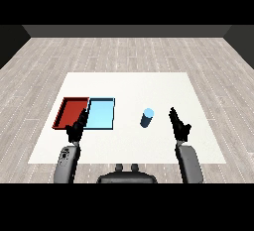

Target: Pick the blue can and put it in the blue box

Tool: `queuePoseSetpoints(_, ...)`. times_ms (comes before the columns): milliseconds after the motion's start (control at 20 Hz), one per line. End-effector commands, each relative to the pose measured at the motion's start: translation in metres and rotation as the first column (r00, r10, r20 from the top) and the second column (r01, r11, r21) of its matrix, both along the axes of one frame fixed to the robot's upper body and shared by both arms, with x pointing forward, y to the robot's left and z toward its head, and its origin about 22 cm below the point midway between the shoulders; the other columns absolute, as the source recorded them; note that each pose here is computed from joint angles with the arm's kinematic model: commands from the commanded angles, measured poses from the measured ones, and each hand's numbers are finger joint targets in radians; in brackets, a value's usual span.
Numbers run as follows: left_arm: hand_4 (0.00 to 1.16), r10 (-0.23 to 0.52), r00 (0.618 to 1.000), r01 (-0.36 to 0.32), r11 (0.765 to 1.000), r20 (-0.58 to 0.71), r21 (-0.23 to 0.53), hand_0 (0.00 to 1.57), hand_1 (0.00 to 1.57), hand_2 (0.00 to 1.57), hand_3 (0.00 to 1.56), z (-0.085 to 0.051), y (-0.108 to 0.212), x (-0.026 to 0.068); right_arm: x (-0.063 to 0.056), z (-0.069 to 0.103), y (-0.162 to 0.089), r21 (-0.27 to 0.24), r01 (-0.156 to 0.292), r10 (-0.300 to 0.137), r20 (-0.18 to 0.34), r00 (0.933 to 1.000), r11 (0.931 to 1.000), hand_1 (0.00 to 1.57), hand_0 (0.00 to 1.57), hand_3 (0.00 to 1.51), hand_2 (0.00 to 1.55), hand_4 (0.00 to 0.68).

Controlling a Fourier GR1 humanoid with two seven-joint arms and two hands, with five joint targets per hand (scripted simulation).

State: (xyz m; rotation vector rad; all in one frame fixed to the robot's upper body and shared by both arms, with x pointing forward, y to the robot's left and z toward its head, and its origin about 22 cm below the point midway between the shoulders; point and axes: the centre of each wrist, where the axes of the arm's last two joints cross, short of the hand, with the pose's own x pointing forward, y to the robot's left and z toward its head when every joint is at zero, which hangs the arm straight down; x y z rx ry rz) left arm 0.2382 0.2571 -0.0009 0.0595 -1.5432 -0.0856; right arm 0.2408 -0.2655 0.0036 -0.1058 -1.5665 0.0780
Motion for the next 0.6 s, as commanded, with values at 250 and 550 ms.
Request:
queuePoseSetpoints(250,0.0,-0.005,1.0,0.005,0.999,0.011,0.032,0.0,0.0,0.0,0.0,0.001,-0.003,0.012,0.046,0.028,-0.016,0.0,-0.015,0.015,0.025,0.9996,0.9999,0.0,0.0,0.0,0.0,0.0)
queuePoseSetpoints(550,0.0,0.009,0.889,0.079,0.982,0.457,-0.173,0.0,0.0,0.0,0.0,0.014,-0.011,0.0029,0.023,0.015,-0.031,0.194,-0.198,0.123,0.339,0.9326,0.9609,0.0,0.0,0.0,0.0,0.0)
